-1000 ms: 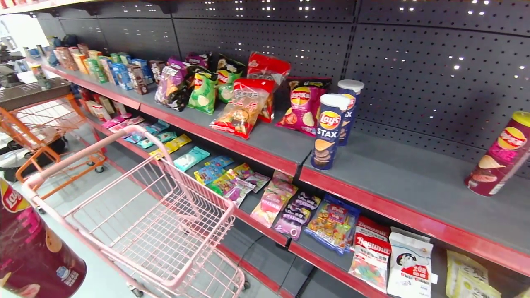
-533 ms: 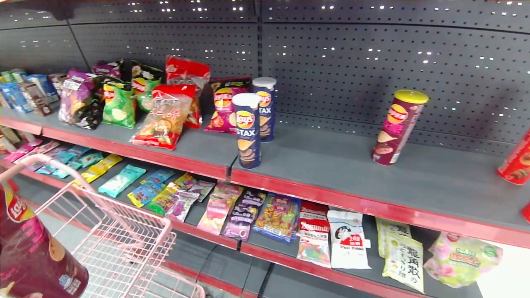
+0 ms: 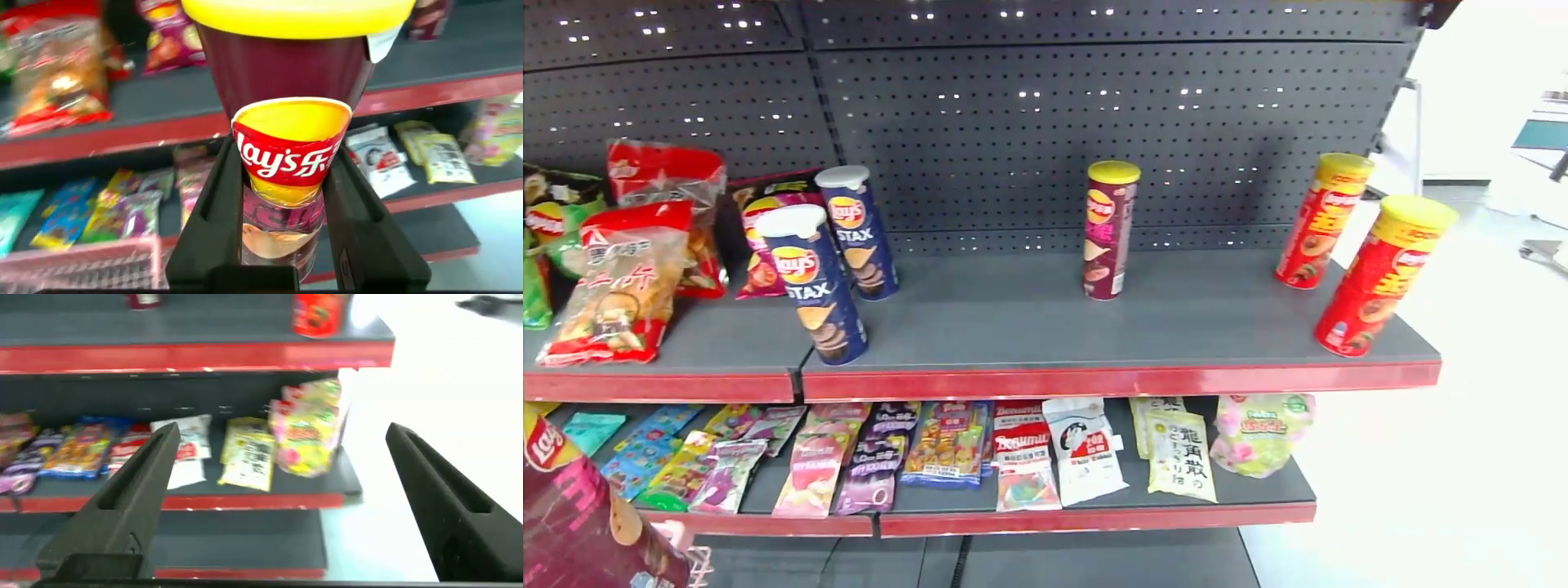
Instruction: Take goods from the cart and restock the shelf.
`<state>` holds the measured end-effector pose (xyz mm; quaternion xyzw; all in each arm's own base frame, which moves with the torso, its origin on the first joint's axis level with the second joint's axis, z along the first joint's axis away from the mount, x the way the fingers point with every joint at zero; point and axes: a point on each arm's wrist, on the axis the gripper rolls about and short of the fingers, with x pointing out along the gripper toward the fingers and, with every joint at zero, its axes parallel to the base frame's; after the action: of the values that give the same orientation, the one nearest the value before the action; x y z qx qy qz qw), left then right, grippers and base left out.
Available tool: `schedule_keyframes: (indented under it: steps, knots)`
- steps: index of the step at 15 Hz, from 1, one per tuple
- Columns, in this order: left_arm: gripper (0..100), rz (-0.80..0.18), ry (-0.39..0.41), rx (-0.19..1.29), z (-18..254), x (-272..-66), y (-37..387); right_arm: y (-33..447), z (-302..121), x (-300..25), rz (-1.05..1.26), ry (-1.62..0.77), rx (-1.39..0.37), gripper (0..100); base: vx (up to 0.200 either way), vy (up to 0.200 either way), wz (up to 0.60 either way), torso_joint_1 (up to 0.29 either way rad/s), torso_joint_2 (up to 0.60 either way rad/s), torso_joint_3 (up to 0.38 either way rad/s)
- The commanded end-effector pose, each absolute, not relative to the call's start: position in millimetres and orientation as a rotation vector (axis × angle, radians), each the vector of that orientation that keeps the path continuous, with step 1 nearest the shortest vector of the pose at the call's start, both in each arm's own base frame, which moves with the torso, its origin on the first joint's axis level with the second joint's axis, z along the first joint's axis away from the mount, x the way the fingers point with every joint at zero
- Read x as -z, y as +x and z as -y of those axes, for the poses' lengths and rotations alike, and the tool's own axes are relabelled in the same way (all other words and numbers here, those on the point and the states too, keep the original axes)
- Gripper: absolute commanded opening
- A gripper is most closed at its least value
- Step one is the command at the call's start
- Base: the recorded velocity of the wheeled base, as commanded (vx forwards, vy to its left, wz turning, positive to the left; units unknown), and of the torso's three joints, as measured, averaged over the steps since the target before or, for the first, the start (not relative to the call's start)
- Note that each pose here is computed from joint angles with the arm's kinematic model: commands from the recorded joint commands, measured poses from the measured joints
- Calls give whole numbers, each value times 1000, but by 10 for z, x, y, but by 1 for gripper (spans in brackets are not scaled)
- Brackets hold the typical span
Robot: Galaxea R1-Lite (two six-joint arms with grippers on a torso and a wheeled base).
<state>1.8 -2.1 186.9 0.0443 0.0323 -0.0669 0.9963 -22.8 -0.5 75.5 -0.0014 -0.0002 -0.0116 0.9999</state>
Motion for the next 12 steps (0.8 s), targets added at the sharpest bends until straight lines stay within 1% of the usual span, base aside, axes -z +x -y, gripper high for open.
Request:
schedule_keyframes:
  steps: [1, 3, 5, 8, 12]
  knots:
    - [0, -67, 104, 134, 20, -1852, -15, -228, 5, -755, 0, -3, 23, 100, 0, 0, 0, 0, 0, 0]
    - [0, -80, 116, 129, 17, -1835, -51, -228, 5, -755, 0, -3, 23, 100, 0, 0, 0, 0, 0, 0]
    - [0, -68, 141, 129, 15, -1807, -110, -228, 5, -755, 0, -3, 23, 100, 0, 0, 0, 0, 0, 0]
    - [0, -63, 147, 128, 11, -1767, -181, -228, 5, -755, 0, -3, 23, 100, 0, 0, 0, 0, 0, 0]
    - [0, -60, 149, 108, 5, -1739, -224, -228, 5, -755, 0, -3, 23, 100, 200, 0, 0, 4, 5, 2]
